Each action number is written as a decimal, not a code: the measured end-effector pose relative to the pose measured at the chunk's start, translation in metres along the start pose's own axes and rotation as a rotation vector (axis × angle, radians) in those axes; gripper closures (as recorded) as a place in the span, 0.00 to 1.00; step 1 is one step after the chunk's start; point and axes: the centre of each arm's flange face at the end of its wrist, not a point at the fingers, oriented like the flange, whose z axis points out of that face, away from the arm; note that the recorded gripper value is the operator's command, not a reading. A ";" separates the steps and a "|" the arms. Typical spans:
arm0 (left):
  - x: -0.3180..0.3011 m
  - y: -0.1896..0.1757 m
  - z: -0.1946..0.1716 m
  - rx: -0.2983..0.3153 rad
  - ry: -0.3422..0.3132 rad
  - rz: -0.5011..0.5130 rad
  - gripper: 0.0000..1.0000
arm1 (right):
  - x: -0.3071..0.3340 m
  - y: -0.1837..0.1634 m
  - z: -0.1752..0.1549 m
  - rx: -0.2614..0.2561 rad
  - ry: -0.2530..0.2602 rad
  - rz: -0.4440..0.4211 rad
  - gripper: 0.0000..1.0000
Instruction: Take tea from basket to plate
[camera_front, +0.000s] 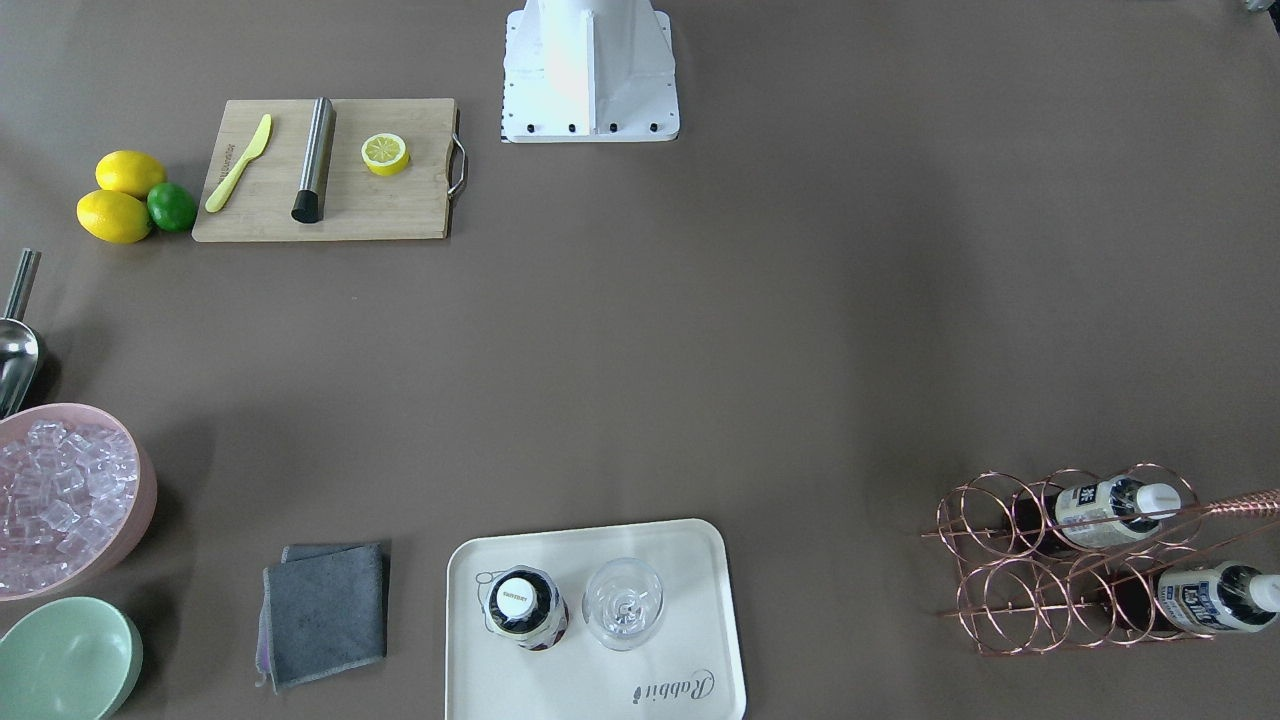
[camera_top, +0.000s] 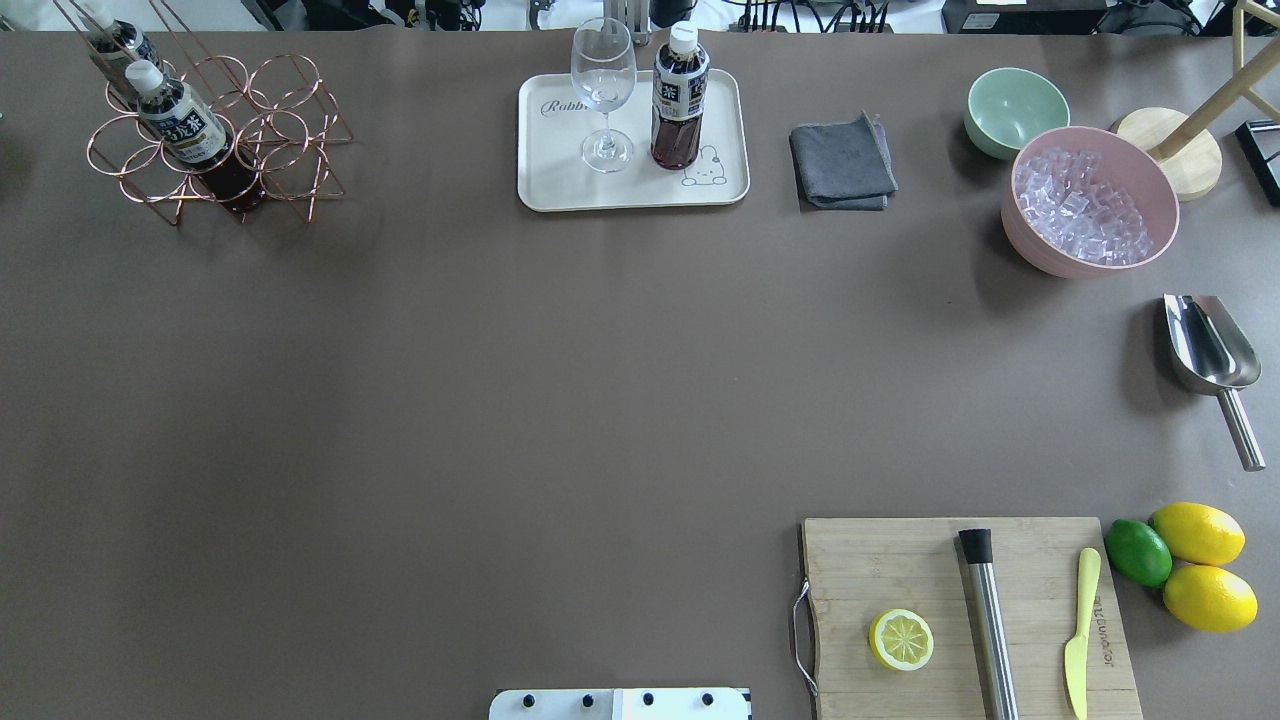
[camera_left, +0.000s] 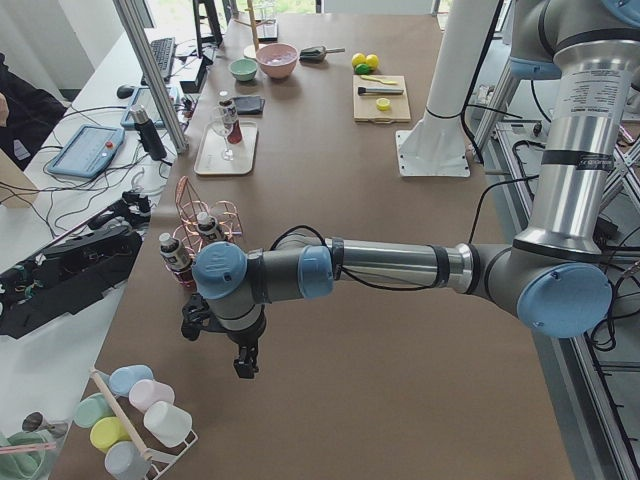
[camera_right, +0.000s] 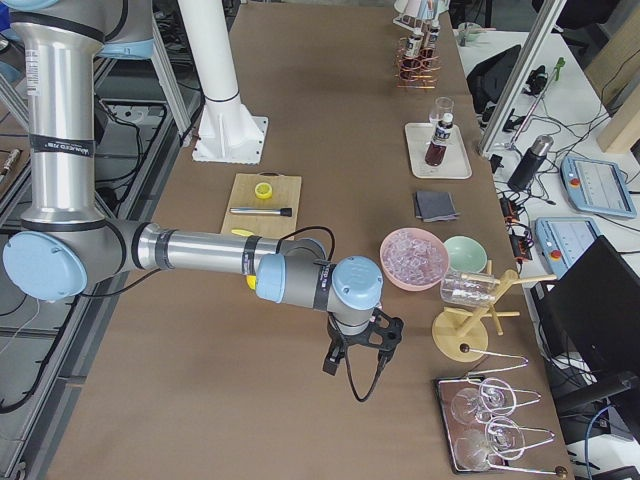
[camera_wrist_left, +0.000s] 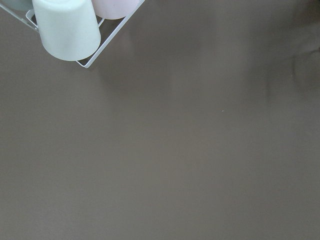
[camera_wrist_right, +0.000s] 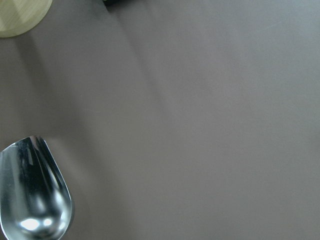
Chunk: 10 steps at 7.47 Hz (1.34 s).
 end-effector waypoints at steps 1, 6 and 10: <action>0.004 0.004 0.006 -0.009 -0.022 0.016 0.02 | -0.001 0.000 -0.001 0.001 0.000 -0.041 0.00; 0.010 0.069 0.019 -0.024 -0.039 0.027 0.02 | 0.006 0.003 0.006 -0.012 0.001 -0.104 0.00; 0.009 0.073 0.023 -0.031 -0.032 0.022 0.02 | 0.008 0.006 0.007 -0.017 -0.002 -0.098 0.00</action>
